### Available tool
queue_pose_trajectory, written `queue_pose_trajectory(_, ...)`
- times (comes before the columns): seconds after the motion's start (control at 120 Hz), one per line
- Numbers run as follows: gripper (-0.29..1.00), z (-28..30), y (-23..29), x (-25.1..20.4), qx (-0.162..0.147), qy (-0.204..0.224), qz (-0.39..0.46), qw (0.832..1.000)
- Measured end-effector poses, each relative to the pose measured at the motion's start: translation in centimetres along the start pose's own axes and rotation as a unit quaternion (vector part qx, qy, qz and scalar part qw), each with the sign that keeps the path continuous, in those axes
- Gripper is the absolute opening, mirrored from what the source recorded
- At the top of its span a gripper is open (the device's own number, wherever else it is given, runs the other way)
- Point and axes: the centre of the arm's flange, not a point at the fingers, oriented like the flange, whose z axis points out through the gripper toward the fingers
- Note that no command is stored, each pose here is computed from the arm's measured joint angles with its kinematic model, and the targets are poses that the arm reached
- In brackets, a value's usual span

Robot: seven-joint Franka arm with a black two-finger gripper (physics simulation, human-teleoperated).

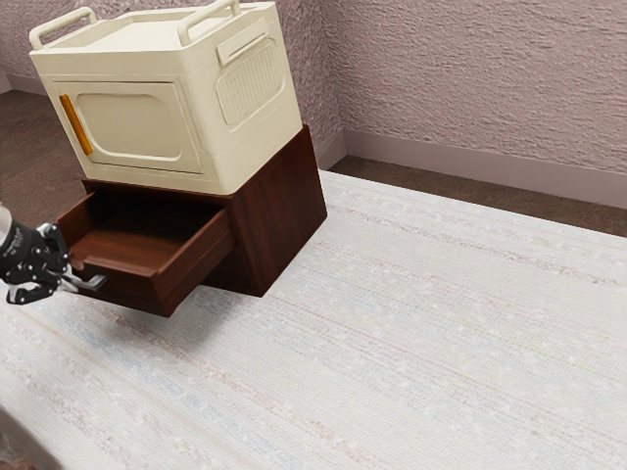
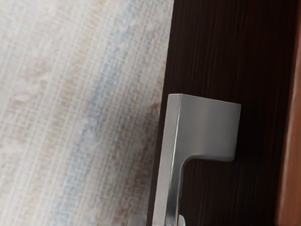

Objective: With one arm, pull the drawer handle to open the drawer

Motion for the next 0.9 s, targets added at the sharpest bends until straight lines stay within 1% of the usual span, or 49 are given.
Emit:
queue_pose_trajectory(0.167,-0.08,-0.5,-0.2,0.1,-0.003,-0.002,0.000,1.000)
queue_pose_trajectory(0.242,-0.05,-0.7,-0.3,0.1,-0.004,-0.003,0.000,1.000)
queue_pose_trajectory(0.542,0.15,-1.9,-0.7,0.7,-0.014,-0.006,-0.001,1.000)
queue_pose_trajectory(0.633,0.23,-3.4,-0.3,1.0,-0.011,-0.004,0.003,1.000)
queue_pose_trajectory(0.717,0.37,-7.4,2.5,0.0,0.005,0.016,0.023,1.000)
queue_pose_trajectory(0.783,0.45,-10.4,5.6,-3.1,0.030,0.034,0.054,0.997)
queue_pose_trajectory(0.85,0.51,-10.8,8.1,-7.1,0.065,0.042,0.086,0.993)
queue_pose_trajectory(0.9,0.55,-10.7,9.5,-9.1,0.085,0.042,0.097,0.991)
